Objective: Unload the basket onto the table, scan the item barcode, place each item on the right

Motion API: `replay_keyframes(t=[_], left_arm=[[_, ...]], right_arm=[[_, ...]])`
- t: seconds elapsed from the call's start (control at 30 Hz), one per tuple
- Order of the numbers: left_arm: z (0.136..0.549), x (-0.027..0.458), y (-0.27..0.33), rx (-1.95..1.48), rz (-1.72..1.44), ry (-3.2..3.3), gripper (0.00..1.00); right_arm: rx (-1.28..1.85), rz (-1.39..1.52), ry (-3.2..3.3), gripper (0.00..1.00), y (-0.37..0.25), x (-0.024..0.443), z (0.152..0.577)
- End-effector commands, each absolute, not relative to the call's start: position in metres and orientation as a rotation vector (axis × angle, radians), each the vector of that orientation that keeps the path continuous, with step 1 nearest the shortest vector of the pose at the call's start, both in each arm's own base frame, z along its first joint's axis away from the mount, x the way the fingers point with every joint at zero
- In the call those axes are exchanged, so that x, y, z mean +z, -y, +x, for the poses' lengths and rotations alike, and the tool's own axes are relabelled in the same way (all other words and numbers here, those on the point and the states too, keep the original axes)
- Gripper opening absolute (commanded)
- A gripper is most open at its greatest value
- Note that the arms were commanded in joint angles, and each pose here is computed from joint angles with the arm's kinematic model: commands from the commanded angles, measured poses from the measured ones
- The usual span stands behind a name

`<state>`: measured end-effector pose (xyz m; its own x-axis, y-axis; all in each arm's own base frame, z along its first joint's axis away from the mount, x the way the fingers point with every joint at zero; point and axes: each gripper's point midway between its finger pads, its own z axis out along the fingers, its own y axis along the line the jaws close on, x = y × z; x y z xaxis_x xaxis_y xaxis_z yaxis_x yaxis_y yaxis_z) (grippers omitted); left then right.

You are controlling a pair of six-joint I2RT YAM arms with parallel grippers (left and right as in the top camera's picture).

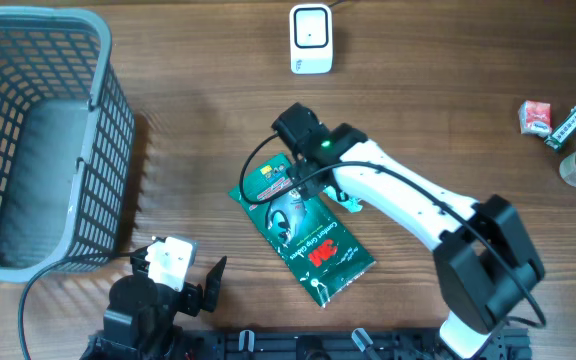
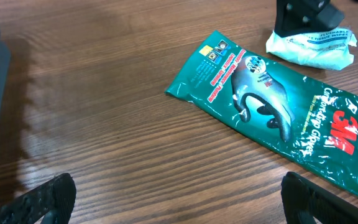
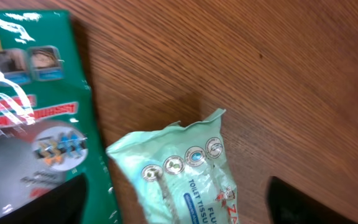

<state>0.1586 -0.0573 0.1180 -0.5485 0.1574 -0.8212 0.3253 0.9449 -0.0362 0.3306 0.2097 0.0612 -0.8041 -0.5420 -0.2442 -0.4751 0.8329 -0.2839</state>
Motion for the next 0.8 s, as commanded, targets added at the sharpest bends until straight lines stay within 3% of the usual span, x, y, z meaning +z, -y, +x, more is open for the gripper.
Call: replay_keyframes(t=[0.0, 0.4, 0.47, 0.5, 0.53, 0.63, 0.77], left_arm=[[0.159, 0.118, 0.058, -0.226, 0.355, -2.153, 1.00], [0.159, 0.118, 0.058, -0.226, 0.355, -2.153, 1.00], [0.159, 0.118, 0.058, -0.226, 0.355, -2.153, 1.00], [0.159, 0.118, 0.058, -0.226, 0.355, -2.153, 1.00], [0.159, 0.118, 0.058, -0.226, 0.355, -2.153, 1.00], [0.159, 0.118, 0.058, -0.226, 0.355, -2.153, 1.00], [0.159, 0.118, 0.058, -0.226, 0.355, -2.153, 1.00]], right_arm=[[-0.462, -0.826, -2.728, 0.83, -0.194, 0.032, 0.330], [-0.570, -0.902, -2.875, 0.70, -0.175, -0.015, 0.277], [-0.581, -0.907, -2.882, 0.59, -0.167, -0.027, 0.269], [-0.586, -0.905, -2.881, 0.37, -0.164, -0.031, 0.267], [-0.580, -0.868, -2.891, 0.06, -0.163, -0.032, 0.267], [-0.410, -0.788, -2.953, 0.05, -0.180, -0.026, 0.271], [0.195, -0.788, -2.945, 0.05, -0.241, 0.048, 0.287]])
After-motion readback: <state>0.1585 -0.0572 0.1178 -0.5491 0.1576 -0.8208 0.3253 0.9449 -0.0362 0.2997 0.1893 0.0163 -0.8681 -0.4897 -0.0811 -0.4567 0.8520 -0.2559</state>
